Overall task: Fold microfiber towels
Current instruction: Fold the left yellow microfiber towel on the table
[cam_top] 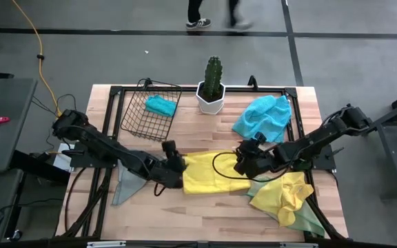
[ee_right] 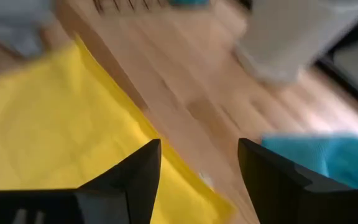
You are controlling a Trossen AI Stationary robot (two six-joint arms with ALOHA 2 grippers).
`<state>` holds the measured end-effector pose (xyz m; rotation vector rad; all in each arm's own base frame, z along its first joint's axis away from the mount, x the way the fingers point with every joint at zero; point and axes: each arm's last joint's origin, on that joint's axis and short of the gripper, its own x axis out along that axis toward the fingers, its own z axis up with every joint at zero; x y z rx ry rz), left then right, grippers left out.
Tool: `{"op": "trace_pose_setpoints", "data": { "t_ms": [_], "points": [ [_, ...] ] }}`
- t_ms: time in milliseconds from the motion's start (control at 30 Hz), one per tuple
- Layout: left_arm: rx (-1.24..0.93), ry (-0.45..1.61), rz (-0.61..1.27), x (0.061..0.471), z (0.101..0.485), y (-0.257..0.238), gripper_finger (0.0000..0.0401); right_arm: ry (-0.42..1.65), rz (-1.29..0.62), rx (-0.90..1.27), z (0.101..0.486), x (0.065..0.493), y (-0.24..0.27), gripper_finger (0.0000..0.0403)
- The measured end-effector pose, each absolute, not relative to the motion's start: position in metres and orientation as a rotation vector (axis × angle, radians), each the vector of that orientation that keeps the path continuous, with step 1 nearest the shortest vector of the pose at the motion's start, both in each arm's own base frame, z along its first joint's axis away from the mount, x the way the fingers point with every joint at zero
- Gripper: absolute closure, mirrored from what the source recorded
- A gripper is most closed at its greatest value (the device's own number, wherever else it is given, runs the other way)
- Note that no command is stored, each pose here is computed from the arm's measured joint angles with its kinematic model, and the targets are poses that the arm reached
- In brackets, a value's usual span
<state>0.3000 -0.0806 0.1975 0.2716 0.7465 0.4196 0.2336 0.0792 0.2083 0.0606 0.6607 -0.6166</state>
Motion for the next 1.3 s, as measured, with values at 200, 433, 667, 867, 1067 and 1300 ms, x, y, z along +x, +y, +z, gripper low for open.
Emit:
{"op": "trace_pose_setpoints", "data": {
  "t_ms": [200, 433, 667, 867, 1067, 1300],
  "points": [
    [0.205, 0.523, 0.132, 0.291, 0.171, -0.103, 0.0229, 0.47, -0.537, 0.078, 0.182, 0.23, 0.089, 0.0196],
    [0.092, 0.386, 0.063, 0.275, 0.161, -0.114, 0.0229, 0.197, -0.296, 0.263, 0.163, 0.213, 0.091, 0.0196],
    [0.139, 0.525, 0.067, 0.297, 0.15, -0.127, 0.0229, 0.142, -0.247, 0.231, 0.167, 0.212, 0.092, 0.0196],
    [0.204, 0.716, 0.053, 0.314, 0.137, -0.14, 0.0229, 0.147, -0.248, 0.234, 0.166, 0.212, 0.092, 0.0196],
    [0.215, 0.742, 0.102, 0.309, 0.129, -0.147, 0.0229, 0.156, -0.254, 0.231, 0.165, 0.212, 0.091, 0.0196],
    [0.244, 0.783, 0.14, 0.308, 0.125, -0.141, 0.0229, 0.167, -0.281, 0.231, 0.163, 0.211, 0.09, 0.0197]
  ]
}}
